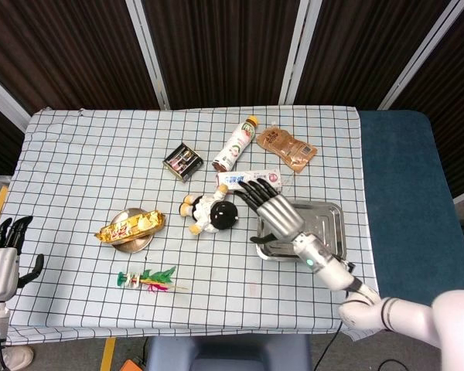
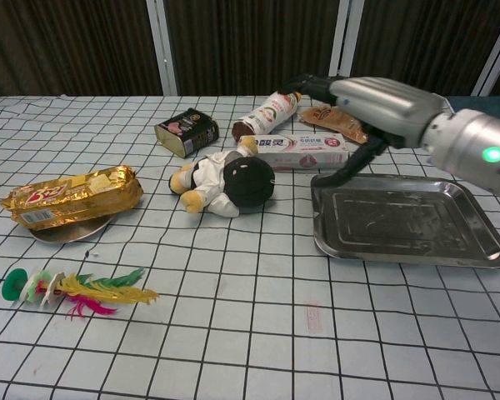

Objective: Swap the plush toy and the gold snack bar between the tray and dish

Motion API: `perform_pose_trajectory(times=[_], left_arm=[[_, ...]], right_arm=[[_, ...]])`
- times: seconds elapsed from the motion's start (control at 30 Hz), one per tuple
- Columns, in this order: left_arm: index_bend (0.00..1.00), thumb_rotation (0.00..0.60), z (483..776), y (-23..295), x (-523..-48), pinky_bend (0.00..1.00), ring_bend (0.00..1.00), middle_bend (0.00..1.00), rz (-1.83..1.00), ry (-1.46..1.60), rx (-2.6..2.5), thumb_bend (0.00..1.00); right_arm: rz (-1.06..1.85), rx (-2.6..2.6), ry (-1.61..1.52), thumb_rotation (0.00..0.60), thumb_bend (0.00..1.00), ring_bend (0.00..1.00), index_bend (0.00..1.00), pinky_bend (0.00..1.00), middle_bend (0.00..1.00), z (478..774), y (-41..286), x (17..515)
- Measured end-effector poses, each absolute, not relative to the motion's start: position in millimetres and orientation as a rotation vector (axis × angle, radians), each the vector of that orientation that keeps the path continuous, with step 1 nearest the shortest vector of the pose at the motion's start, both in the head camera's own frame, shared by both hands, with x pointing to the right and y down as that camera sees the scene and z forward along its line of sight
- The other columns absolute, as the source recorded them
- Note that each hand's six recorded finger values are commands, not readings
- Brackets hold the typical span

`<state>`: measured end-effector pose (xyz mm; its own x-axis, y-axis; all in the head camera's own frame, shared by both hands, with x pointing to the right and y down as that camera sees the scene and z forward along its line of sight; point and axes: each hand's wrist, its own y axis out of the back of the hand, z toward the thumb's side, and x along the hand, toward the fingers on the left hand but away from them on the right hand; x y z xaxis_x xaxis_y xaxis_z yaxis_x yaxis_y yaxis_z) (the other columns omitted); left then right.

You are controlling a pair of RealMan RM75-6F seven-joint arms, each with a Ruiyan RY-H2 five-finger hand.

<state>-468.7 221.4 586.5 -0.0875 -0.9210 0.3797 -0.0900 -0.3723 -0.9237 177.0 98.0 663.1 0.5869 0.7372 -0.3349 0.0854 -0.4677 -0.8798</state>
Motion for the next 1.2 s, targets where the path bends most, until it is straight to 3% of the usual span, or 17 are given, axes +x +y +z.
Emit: perform_pose_trajectory(times=[0.13,0.27,0.43,0.77,1.2], left_arm=[[0.08,0.6,590.8,218.3,-460.8,0.14,0.01,0.12,-1.527,1.115,-1.528,0.43],[0.07,0.6,593.5,211.8,-447.8,0.14,0.01,0.11,-1.497,1.085,-1.557,0.44],[0.0,0.6,599.9,204.3,-427.0,0.12,0.0,0.0,-1.471,1.048,-1.645,0.44],[0.0,0.6,620.1,180.4,-361.0,0.05,0.0,0.0,-1.412,0.877,-1.842,0.43],[0.0,0.6,679.4,160.1,-307.5,0.01,0.0,0.0,-1.486,0.832,-1.991,0.43]], right_arm=[[1.143,-1.775,-0.767,0.6,0.16,0.0,0.0,0.0,0.0,625.7,126.8,273.8],[1.357,-1.635,-0.788,0.6,0.11,0.0,0.0,0.0,0.0,612.7,149.2,339.0],[1.545,-1.492,-0.846,0.6,0.09,0.0,0.0,0.0,0.0,598.1,185.7,394.7],[1.485,-1.362,-0.946,0.6,0.09,0.0,0.0,0.0,0.0,579.5,211.5,417.4],[1.422,-1.428,-0.95,0.6,0.09,0.0,0.0,0.0,0.0,574.2,219.9,411.9]])
